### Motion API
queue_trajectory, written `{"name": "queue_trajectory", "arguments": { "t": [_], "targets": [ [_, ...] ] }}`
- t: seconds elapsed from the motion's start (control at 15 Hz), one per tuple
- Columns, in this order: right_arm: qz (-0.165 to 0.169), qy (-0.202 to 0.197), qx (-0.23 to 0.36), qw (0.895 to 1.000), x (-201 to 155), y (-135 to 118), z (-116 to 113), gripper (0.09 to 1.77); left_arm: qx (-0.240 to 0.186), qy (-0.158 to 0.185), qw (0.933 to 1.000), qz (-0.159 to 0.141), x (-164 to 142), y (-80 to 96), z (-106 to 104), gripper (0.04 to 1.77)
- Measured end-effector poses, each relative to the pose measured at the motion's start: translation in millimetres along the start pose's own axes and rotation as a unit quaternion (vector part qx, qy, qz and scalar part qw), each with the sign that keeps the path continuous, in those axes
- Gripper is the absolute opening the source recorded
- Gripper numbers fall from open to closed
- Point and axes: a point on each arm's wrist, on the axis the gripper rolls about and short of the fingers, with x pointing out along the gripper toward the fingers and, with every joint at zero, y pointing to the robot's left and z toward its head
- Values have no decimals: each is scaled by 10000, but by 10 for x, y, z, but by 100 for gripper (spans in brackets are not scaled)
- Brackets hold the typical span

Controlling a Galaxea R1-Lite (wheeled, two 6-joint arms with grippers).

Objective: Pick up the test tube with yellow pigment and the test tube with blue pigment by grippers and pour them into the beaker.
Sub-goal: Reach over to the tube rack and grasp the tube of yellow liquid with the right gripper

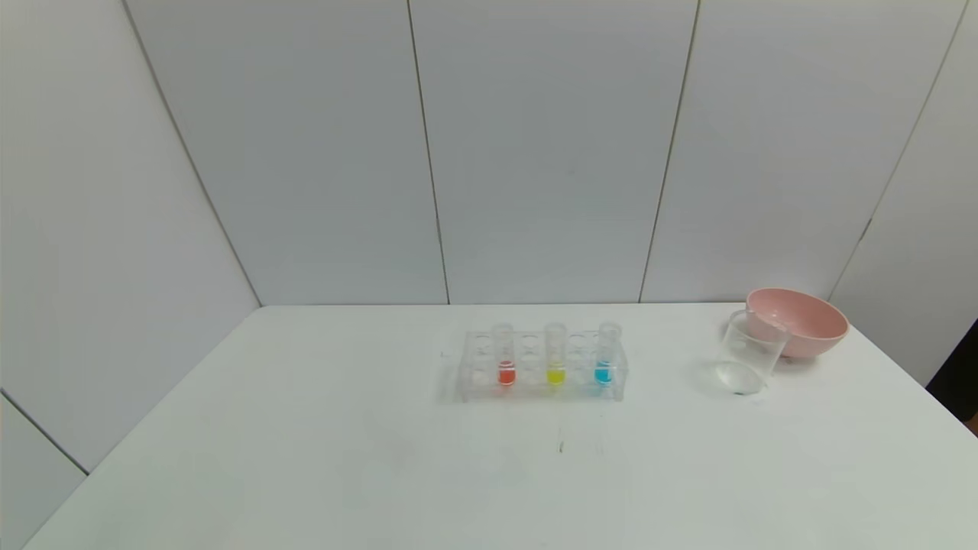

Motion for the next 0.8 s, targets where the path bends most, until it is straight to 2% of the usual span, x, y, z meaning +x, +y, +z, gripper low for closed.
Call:
{"name": "queue_trajectory", "arguments": {
  "t": [0.2,0.4,0.8],
  "targets": [
    [-42,-67,-8,10000,-12,-2,50,171,0,0,10000,-2,0,0,0,176],
    [2,-165,5,9999,-15,-3,209,171,2,2,10000,-4,0,0,0,176],
    [288,36,21,9996,204,-6,566,171,0,0,10000,0,0,0,0,176]
  ]
}}
